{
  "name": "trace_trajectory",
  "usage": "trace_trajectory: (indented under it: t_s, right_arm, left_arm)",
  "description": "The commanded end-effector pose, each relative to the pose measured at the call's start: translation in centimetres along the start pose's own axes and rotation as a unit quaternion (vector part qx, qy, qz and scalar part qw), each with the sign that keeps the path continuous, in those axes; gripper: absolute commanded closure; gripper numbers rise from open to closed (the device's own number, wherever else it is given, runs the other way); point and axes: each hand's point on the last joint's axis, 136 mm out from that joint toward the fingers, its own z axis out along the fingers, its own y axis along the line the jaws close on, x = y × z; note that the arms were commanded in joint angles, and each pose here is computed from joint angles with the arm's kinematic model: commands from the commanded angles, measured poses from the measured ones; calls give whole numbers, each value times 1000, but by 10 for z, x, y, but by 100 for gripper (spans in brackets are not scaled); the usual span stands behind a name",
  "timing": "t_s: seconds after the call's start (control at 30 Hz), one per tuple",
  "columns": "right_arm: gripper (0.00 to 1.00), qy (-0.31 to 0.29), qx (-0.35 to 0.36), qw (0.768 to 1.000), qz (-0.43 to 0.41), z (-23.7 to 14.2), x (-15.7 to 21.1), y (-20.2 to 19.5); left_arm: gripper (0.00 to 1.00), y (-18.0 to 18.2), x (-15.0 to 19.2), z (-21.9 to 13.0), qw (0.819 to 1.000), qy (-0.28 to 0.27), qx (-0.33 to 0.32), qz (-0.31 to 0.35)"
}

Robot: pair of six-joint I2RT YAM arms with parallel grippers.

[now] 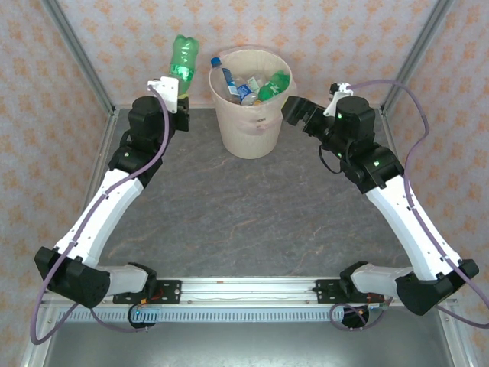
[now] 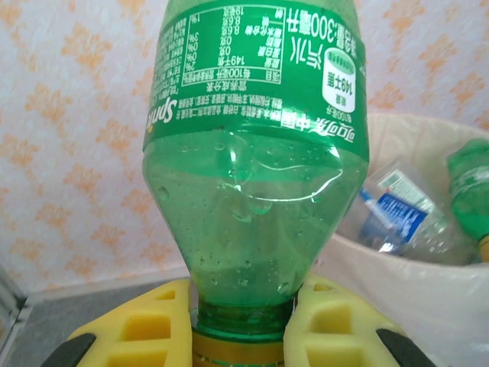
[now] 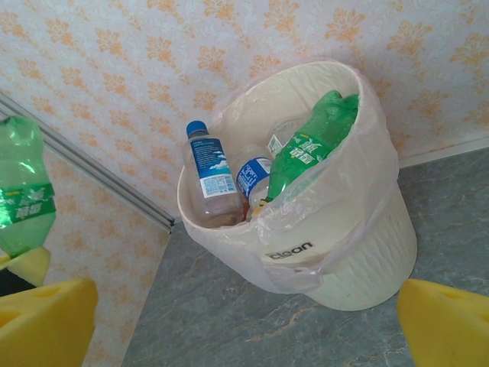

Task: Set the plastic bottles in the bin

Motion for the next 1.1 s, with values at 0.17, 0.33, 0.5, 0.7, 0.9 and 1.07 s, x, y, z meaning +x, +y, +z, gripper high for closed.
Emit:
trace_trajectory:
  t_s: [0.17,0.33,0.5,0.7,0.9,1.07]
  right_arm:
    - [0,-27,-4,1000,8,-20,-14,3]
    - [0,-28,0,1000,9,-21,-14,2]
    - [0,-29,4,1000,10,-23,-16,2]
    - [0,-28,8,999,12,-22,-17,2]
    - [0,-32,13,999,14,-22,-21,2]
    - [0,-34,30,999,16,-24,-22,-4]
  left_arm:
    - [90,-17,-31,9,999,-21,6,45]
    - [90,-29,-44,14,997,-30,12,75]
    - [90,-41,-61,21,995,-46,30,88]
    - [90,-62,-72,32,990,-59,43,124]
    - [90,-81,-77,48,984,-66,52,157]
    - [90,-98,-78,69,980,-58,62,181]
